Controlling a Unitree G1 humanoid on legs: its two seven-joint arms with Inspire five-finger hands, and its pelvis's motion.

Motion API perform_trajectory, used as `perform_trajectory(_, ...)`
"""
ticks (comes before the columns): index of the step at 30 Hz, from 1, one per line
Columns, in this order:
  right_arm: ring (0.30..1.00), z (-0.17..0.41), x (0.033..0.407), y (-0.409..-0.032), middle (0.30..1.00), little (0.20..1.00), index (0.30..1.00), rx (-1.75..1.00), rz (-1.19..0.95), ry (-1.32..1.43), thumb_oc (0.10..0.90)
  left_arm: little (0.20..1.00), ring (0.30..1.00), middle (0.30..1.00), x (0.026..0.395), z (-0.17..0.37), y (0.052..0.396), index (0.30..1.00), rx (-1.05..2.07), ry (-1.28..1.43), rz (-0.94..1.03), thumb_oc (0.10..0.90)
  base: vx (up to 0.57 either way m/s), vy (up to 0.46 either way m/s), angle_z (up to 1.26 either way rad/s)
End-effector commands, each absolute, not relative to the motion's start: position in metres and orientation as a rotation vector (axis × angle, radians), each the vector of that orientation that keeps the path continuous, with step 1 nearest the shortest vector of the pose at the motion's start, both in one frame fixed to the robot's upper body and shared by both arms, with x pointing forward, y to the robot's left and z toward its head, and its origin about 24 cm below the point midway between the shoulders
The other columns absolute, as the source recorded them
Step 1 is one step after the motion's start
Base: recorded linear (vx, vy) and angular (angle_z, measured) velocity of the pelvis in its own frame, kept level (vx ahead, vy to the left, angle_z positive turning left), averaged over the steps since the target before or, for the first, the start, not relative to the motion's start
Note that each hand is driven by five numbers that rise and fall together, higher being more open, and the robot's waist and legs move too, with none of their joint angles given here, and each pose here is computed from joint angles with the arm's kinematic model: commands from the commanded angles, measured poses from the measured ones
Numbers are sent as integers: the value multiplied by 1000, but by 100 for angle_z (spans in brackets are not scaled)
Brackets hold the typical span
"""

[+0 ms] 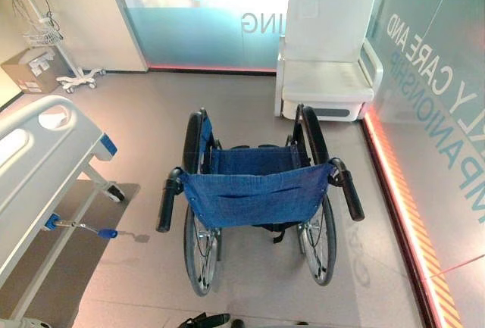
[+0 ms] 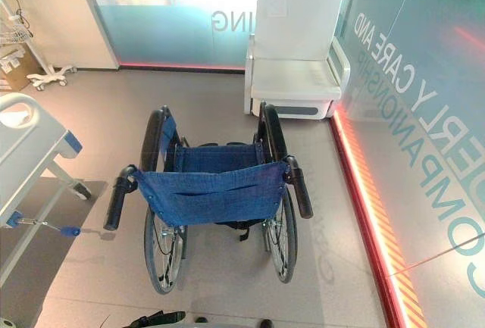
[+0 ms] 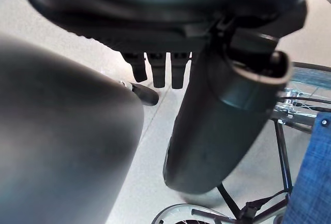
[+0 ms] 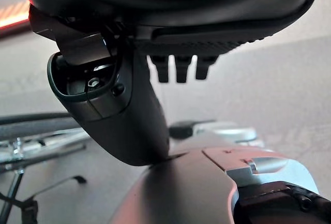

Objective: Push the wheelchair next to the bed

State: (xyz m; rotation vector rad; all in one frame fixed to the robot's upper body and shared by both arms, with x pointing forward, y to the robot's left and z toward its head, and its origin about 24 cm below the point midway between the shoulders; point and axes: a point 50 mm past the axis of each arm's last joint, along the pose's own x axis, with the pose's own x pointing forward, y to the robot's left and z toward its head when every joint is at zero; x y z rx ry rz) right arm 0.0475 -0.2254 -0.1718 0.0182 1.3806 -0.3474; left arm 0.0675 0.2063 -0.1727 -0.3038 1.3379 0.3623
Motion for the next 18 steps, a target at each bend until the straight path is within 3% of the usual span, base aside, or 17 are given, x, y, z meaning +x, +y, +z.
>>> perform_trajectory(1,900,-175,53,-207,900,900,900,114,-298,1393,800,900,900,900,60,-176,195,900,-301,1397,325,800,0,0,0)
perform_trajectory(18,900,-175,49,-208,900,900,900,97,-301,1414,800,900,900,900,55,-177,196,900,-279,1426,358,800,0,0,0)
